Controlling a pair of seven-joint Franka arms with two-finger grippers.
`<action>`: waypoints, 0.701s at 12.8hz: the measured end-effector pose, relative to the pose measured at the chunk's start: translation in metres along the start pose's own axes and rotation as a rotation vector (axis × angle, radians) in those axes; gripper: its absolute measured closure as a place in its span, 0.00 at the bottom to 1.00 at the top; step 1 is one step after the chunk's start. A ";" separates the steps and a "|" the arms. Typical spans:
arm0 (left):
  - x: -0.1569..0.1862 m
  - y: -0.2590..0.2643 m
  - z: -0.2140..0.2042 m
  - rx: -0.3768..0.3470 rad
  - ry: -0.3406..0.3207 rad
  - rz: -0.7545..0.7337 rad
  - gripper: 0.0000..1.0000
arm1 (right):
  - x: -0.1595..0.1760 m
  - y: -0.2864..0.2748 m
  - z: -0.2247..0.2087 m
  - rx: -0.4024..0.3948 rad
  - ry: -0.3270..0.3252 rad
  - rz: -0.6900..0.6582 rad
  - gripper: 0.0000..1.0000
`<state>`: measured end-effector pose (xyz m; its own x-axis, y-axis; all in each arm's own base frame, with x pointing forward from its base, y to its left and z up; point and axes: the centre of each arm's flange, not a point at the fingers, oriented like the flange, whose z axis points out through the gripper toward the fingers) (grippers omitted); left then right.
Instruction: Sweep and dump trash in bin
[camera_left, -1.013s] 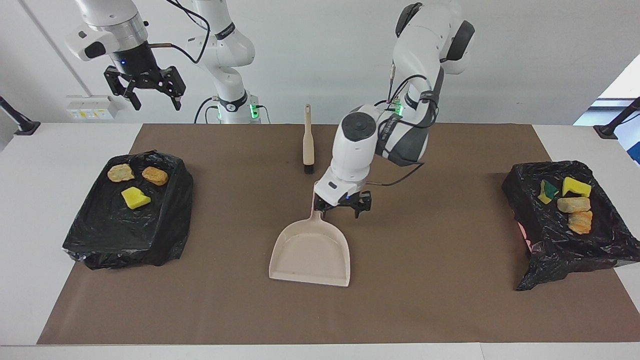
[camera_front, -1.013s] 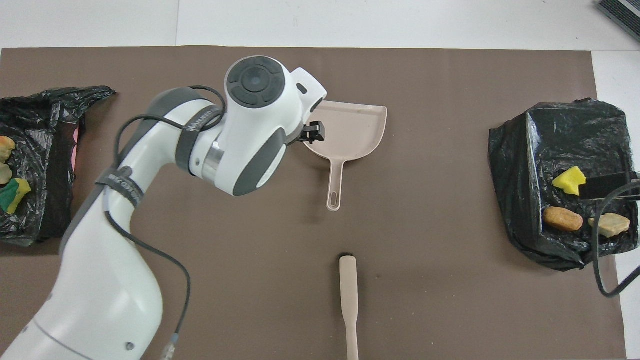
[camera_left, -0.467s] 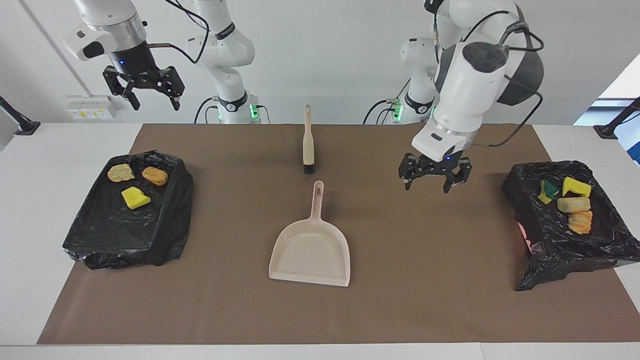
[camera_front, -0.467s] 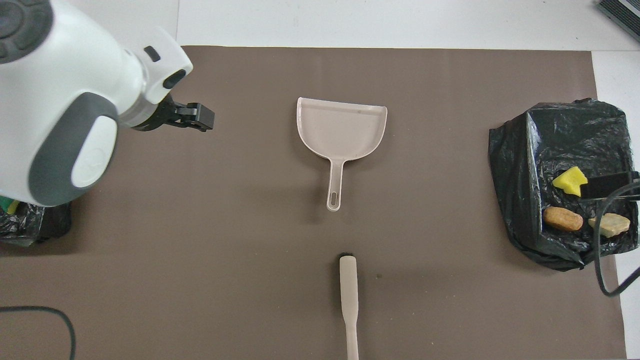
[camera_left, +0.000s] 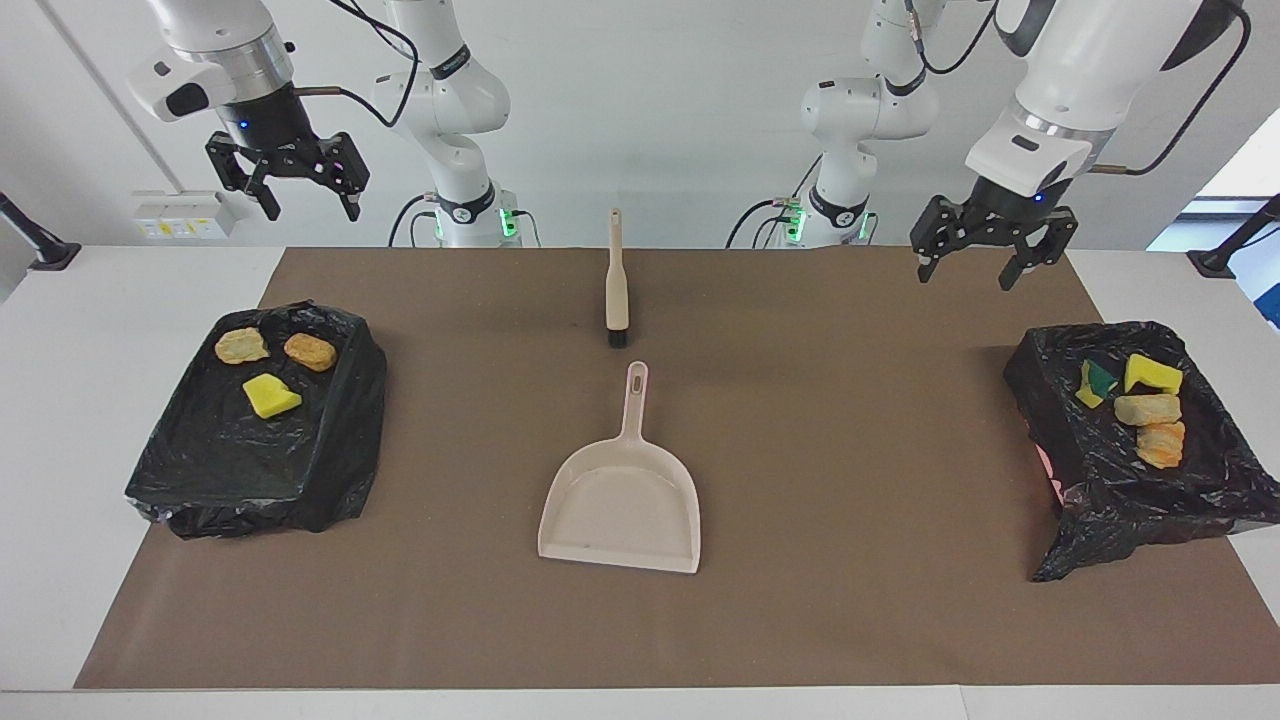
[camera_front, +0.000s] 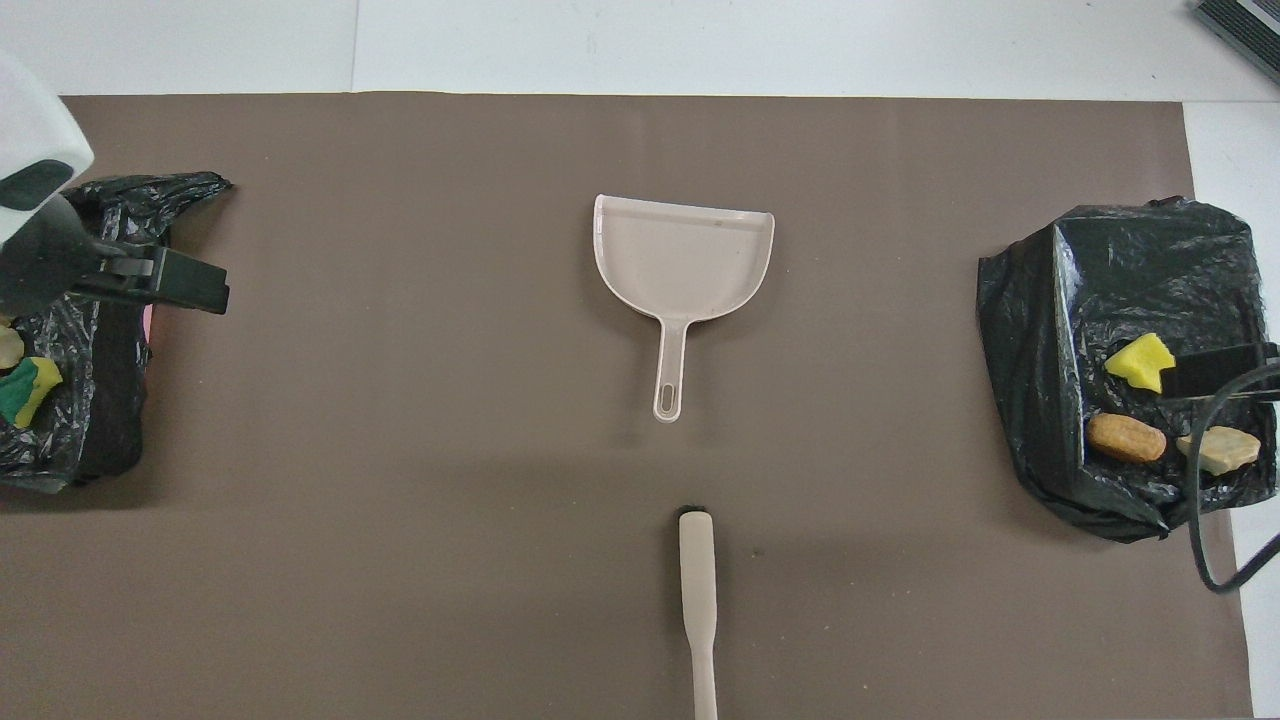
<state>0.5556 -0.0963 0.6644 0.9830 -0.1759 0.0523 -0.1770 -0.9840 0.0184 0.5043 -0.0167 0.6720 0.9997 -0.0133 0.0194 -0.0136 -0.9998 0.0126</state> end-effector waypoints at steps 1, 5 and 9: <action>-0.003 -0.003 -0.002 0.000 -0.006 0.001 0.00 | 0.000 0.000 0.000 0.000 0.000 0.000 0.00; -0.010 -0.009 -0.003 0.001 -0.031 0.008 0.00 | 0.000 0.000 0.000 0.000 0.000 0.000 0.00; -0.015 -0.041 -0.005 0.004 -0.034 0.008 0.00 | 0.000 0.000 0.000 0.000 0.000 0.000 0.00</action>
<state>0.5481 -0.0529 0.6679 0.9828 -0.1840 0.0185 -0.1843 -0.9828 0.0145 0.5043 -0.0167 0.6720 0.9997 -0.0133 0.0194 -0.0135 -0.9998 0.0126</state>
